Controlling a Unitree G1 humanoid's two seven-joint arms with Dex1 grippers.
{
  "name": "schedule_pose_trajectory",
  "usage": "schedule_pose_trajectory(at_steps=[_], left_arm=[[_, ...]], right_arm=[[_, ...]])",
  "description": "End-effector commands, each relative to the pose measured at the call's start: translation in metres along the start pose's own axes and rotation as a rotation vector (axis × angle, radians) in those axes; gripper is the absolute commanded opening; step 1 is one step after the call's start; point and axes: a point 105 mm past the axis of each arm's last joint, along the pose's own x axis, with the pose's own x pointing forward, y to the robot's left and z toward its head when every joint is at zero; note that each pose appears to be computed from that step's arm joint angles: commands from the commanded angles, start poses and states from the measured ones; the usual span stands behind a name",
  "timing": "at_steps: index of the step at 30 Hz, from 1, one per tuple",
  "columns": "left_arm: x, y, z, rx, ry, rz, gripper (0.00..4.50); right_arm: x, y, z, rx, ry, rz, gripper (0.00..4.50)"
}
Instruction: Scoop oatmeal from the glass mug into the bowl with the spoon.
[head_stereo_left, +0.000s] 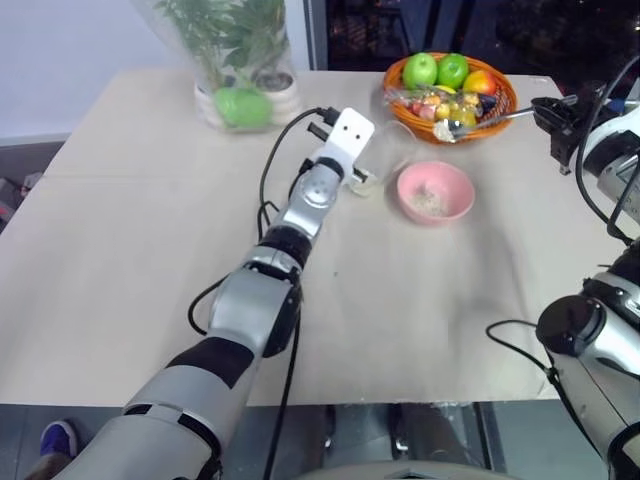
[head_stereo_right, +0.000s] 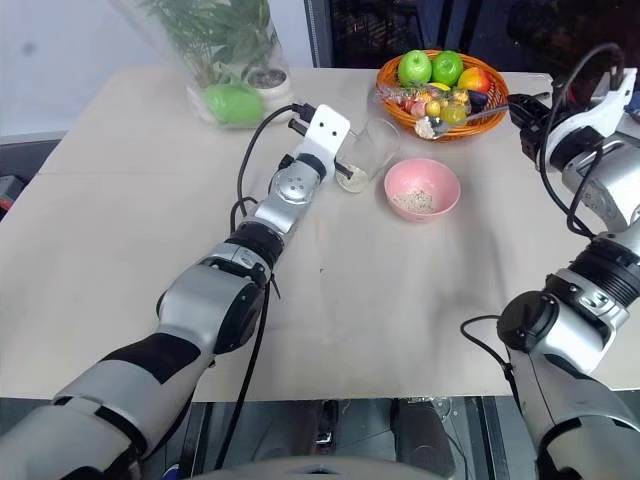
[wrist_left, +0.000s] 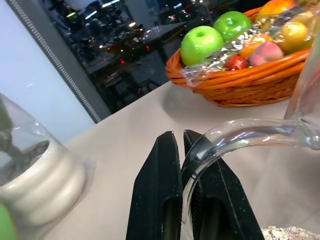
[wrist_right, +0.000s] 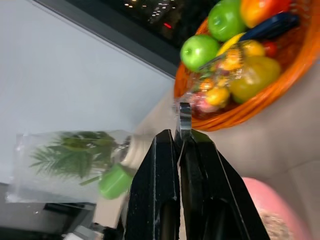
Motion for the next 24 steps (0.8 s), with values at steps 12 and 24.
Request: schedule_pose_trajectory(at_steps=[12,24], left_arm=[[0.003,0.041,0.024,-0.081,-0.07,0.118,0.06],[-0.002,0.054,0.018,-0.196,-0.069,0.155,0.06]], right_arm=[[0.0,0.023,-0.033,-0.633,0.063,0.019,0.0],[-0.018,0.069,-0.092,-1.526,0.024,0.361,0.0]])
